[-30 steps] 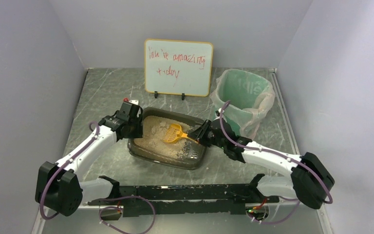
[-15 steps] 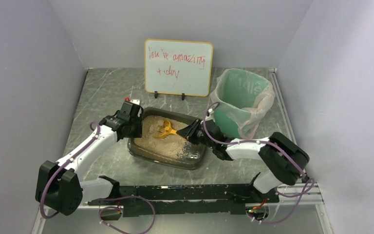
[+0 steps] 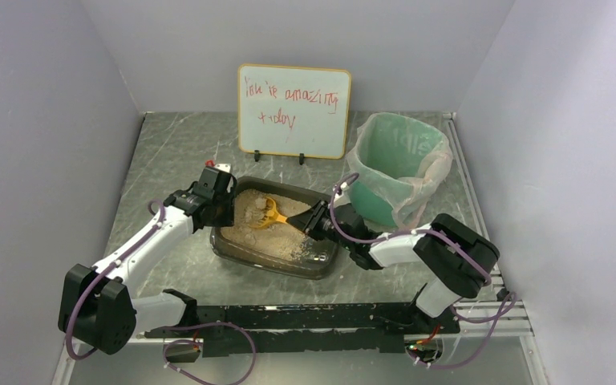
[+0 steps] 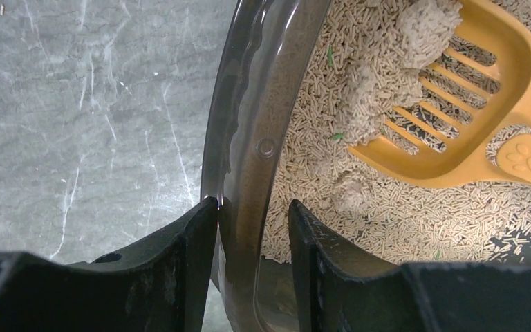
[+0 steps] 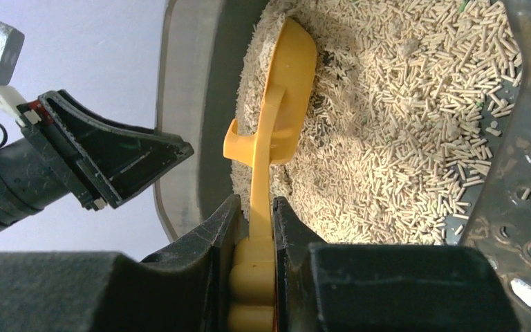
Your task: Clean the litter box
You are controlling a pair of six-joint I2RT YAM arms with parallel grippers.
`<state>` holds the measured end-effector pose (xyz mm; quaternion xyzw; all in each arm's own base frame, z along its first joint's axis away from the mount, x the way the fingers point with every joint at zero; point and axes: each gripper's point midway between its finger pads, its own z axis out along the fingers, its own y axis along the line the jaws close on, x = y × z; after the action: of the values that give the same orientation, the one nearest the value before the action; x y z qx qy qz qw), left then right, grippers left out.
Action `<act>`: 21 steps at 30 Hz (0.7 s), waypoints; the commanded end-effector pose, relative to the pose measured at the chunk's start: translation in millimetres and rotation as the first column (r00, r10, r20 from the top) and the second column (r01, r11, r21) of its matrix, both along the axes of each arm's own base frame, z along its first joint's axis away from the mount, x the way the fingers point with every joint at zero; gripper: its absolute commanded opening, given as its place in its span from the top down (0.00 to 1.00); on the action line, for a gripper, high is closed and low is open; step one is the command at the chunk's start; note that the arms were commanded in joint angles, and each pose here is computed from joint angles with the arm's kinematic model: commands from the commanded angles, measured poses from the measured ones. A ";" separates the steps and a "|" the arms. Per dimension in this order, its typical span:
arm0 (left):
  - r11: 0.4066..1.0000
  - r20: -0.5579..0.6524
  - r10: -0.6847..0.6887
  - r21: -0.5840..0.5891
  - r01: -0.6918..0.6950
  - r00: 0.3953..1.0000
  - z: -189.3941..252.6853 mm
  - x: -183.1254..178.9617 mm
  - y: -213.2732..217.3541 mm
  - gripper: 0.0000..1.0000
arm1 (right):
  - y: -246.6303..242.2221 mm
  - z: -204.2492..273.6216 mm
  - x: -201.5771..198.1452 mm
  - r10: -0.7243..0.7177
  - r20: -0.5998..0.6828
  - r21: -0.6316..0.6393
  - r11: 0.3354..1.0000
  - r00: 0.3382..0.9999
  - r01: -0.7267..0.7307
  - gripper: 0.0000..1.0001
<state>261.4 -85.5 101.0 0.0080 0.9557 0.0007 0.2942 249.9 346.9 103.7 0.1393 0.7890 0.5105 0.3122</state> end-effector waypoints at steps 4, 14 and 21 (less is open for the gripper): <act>1.000 0.075 -0.005 -0.027 0.007 0.997 15.5 12.3 -7.6 0.52 | 7.8 44.4 -17.5 0.071 0.105 0.171 0.981 0.992 -0.089 1.00; 0.999 0.101 0.002 -0.034 0.002 0.995 22.3 12.4 -6.2 0.39 | -5.8 51.1 -29.4 0.061 0.107 0.240 0.967 0.992 -0.085 1.00; 0.999 0.125 0.021 -0.032 -0.017 0.992 28.4 12.6 -2.7 0.27 | -16.2 56.8 -33.9 0.042 0.115 0.242 0.968 0.992 -0.069 1.00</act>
<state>264.9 -87.1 111.6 0.0041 0.9482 -0.0053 0.3177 216.4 331.4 111.8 0.1355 0.7595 0.5670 0.2889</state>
